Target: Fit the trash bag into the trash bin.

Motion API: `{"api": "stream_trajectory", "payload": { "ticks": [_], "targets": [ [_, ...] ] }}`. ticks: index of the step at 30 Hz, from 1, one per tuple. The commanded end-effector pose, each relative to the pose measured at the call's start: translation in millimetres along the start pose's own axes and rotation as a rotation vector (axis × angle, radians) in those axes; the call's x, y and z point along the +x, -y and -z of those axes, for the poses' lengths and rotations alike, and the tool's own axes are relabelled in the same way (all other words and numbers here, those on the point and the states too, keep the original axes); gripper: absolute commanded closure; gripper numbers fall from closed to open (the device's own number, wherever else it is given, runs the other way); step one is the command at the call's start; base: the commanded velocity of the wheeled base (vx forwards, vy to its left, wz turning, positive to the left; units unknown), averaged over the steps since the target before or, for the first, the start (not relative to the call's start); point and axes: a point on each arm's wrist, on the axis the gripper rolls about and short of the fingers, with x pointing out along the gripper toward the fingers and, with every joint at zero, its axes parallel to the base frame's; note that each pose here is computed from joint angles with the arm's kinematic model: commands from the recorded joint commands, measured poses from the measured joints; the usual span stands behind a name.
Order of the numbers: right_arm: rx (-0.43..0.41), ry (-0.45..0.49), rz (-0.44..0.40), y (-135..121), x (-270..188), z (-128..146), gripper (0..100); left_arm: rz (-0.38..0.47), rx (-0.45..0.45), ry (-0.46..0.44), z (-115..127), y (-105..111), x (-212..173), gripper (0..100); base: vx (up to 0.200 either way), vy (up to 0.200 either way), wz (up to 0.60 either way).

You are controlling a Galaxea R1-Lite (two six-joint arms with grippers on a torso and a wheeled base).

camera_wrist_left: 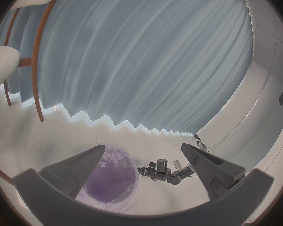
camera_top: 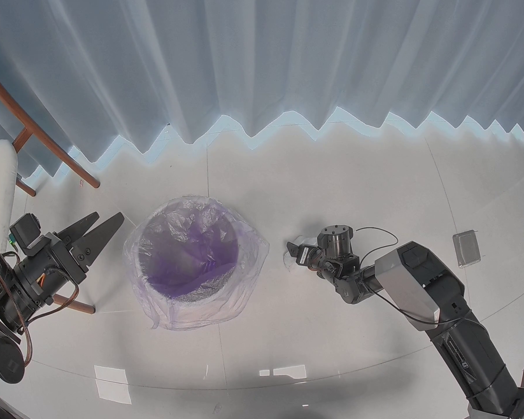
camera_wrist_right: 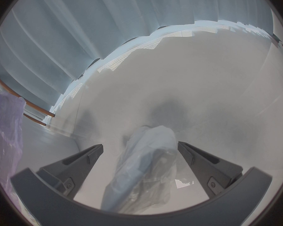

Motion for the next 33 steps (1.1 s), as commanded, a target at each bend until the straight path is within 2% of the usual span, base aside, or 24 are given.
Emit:
{"api": "stream_trajectory", "payload": {
  "ticks": [1, 6, 7, 11, 17, 18, 19, 21, 25, 29, 33],
  "targets": [
    [0.0, -0.007, 0.005, 0.8, 3.4, 3.3, 0, 0.0, 0.0, 0.002, -0.2, 0.3, -0.3, 0, 0.0, 0.0, 0.0],
    [0.002, -0.005, 0.028, 9.1, 8.5, 7.9, 0, 0.005, 0.001, 0.002, 0.1, 2.2, -0.7, 0, 0.0, 0.0, 0.0],
    [0.001, -0.013, 0.04, 11.8, 9.5, 11.8, 100, 0.005, 0.0, -0.001, 0.9, 2.6, -1.4, 0, 0.0, 0.0, 0.0],
    [0.002, -0.056, 0.065, 19.2, 12.3, 26.6, 100, 0.026, -0.009, -0.019, 4.9, 7.3, -1.3, 0, 0.0, 0.0, 0.0],
    [0.015, -0.024, 0.074, 15.7, 10.5, 17.2, 100, 0.036, 0.004, 0.004, 0.0, 11.0, -4.2, 0, 0.0, 0.0, 0.0],
    [0.026, 0.003, 0.063, 9.5, 7.0, 2.6, 100, 0.036, 0.008, 0.012, -1.8, 11.0, -4.1, 0, 0.0, 0.0, 0.0],
    [0.026, 0.003, 0.063, 9.5, 7.0, 2.6, 100, 0.036, 0.008, 0.012, -1.8, 11.0, -4.1, 0, 0.0, 0.0, 0.0],
    [0.077, 0.074, 0.025, -8.0, -3.9, -32.8, 100, 0.031, 0.01, 0.018, -3.7, 9.3, -2.7, 0, 0.0, 0.0, 0.0],
    [0.182, 0.074, 0.004, -28.2, -42.9, -68.6, 100, -0.017, 0.013, 0.038, -6.4, 4.4, -2.1, 0, 0.0, 0.0, 0.0],
    [0.243, 0.05, -0.013, -37.6, -92.6, -85.1, 100, -0.05, 0.018, 0.059, -9.5, -0.1, 2.1, 0, 0.0, 0.0, 0.0],
    [0.241, 0.049, -0.08, -43.3, -139.8, -93.6, 100, -0.062, 0.02, 0.069, -9.8, -1.1, 3.4, 0, 0.0, 0.0, 0.0]
  ]
}}
